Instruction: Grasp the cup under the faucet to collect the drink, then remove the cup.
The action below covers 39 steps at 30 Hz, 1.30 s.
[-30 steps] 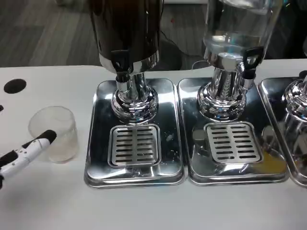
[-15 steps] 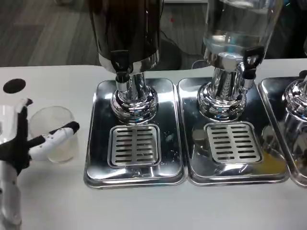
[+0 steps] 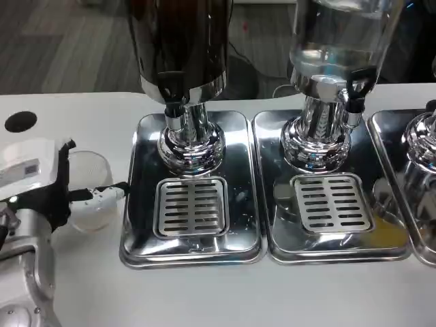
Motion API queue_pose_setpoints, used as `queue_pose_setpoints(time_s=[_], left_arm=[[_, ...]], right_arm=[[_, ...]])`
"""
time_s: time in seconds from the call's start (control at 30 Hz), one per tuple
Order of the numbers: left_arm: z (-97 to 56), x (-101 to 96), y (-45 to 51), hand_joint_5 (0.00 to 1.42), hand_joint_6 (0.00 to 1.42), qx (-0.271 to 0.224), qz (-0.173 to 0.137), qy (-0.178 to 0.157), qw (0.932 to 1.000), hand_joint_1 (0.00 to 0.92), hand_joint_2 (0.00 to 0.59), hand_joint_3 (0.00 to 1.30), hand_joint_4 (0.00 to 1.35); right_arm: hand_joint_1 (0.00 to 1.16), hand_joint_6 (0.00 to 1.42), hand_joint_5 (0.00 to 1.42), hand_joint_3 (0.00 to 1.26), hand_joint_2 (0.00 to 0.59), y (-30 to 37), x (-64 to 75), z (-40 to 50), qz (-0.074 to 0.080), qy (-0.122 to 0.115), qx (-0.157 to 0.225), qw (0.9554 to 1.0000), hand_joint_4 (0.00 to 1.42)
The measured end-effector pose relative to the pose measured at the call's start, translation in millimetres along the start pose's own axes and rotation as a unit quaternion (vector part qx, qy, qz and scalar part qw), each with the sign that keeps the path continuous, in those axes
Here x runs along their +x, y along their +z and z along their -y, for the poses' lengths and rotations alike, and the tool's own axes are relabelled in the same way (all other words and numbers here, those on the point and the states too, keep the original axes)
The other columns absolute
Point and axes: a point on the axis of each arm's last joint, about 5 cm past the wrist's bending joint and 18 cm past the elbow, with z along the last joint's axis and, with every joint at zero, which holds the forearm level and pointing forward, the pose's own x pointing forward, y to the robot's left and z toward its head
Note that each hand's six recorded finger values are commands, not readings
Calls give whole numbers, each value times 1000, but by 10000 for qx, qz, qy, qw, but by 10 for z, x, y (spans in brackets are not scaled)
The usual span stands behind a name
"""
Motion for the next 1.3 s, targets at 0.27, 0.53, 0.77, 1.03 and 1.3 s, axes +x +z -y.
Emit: queue_pose_setpoints(time_s=[0.27, 0.53, 0.77, 1.03, 1.3], left_arm=[[-13, 26, 54, 806, 941, 92, 60, 41, 9999, 348, 93, 472, 544], [21, 15, 41, 902, 1016, 56, 110, 243, 9996, 378, 98, 587, 629], [61, -32, -2, 911, 1047, 15, 145, 344, 9993, 392, 94, 603, 636], [-4, -90, -6, 920, 1068, -138, 257, 554, 9980, 397, 94, 604, 641], [-73, -141, 60, 920, 1073, -295, 484, 826, 9950, 397, 89, 604, 644]], right_arm=[[295, 0, 25, 222, 452, -28, 24, -3, 36, 6, 23, 10000, 22], [293, 0, 25, 222, 446, -41, 35, -10, 31, 51, 36, 10000, 22], [297, 0, 26, 222, 442, -39, 49, -25, 58, 69, 63, 9999, 28], [304, 0, 26, 222, 438, -38, 48, -37, 52, 84, 76, 9999, 32], [309, 0, 26, 222, 437, -36, 45, -38, 70, 90, 80, 9999, 32]])
